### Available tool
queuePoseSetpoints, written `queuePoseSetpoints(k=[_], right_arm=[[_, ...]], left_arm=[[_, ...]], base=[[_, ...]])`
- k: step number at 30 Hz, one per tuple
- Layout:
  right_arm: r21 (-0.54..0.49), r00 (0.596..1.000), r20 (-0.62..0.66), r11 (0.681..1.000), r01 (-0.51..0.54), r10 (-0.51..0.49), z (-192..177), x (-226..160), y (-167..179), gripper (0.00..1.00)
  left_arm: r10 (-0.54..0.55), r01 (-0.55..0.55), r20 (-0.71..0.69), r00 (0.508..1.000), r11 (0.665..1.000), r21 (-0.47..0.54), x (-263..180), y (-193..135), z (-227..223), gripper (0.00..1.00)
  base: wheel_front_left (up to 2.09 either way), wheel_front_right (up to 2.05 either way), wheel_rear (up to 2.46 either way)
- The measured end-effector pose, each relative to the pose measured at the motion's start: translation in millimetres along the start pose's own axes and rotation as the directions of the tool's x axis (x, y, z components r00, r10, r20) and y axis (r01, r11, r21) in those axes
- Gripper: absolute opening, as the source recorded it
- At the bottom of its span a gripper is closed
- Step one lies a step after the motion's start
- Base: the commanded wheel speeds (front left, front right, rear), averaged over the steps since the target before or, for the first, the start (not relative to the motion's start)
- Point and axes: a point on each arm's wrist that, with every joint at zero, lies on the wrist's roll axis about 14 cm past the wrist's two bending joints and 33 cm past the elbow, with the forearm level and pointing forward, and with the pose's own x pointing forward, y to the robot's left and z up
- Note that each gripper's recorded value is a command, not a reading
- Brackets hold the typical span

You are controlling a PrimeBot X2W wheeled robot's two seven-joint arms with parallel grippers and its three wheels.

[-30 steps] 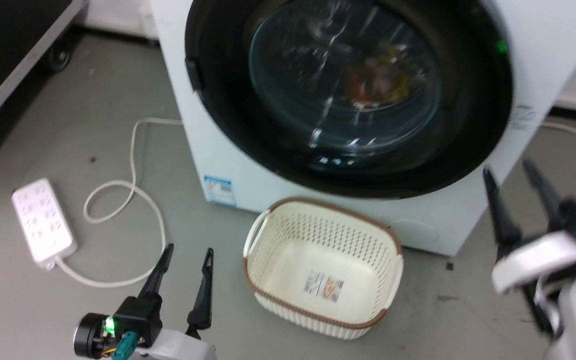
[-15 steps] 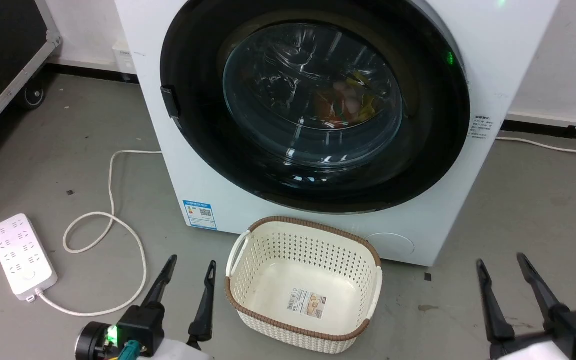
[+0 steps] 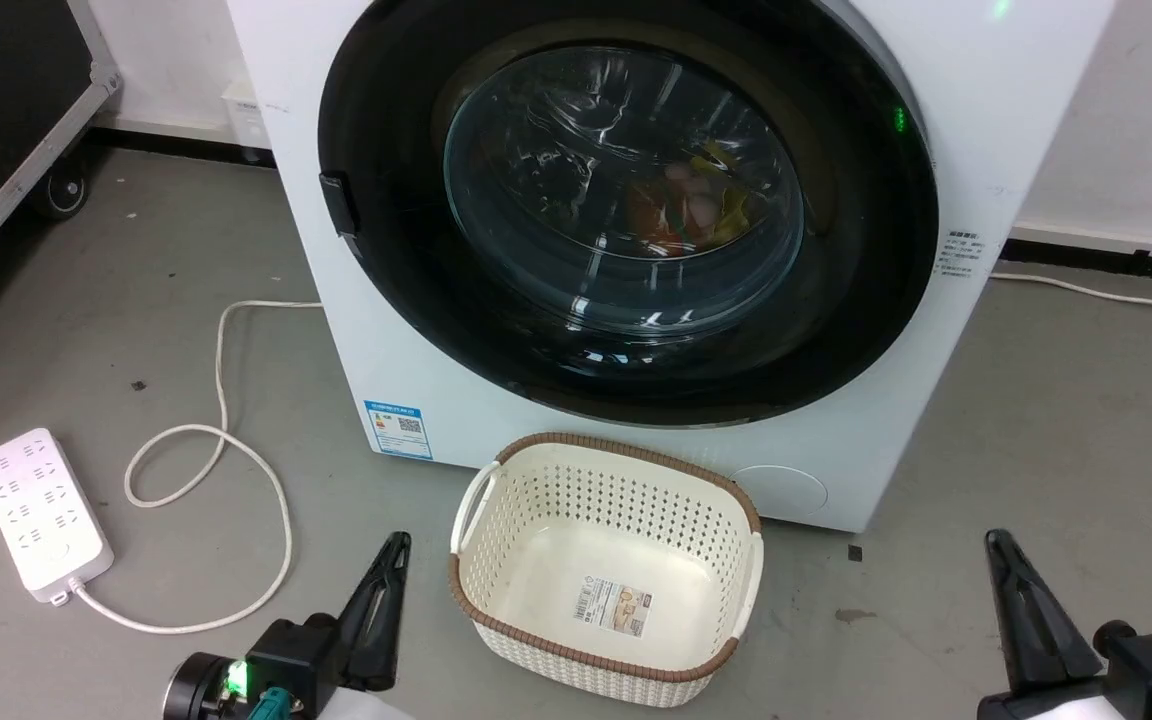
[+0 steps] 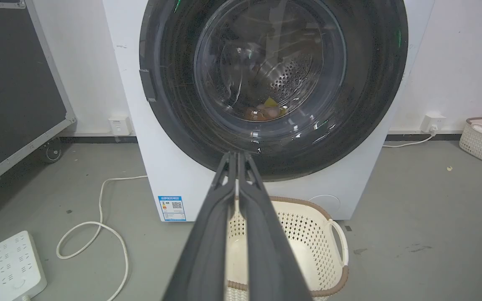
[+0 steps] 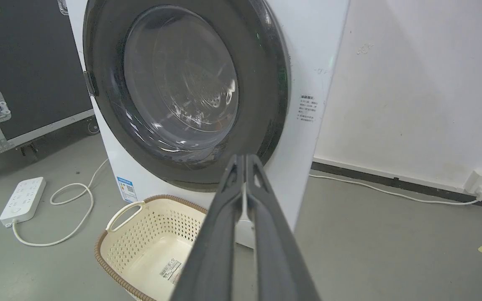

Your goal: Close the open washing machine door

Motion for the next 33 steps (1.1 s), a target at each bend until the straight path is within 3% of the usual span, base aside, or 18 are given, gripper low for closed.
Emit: queuePoseSetpoints(k=[33], right_arm=[[0.002,0.998,-0.061,1.0,-0.006,0.007,-7.2,-0.1,2.8,0.0]], left_arm=[[0.028,-0.028,-0.036,0.999,0.999,0.016,6.5,4.9,0.6,0.0]], base=[[0.0,0.0,0.0]])
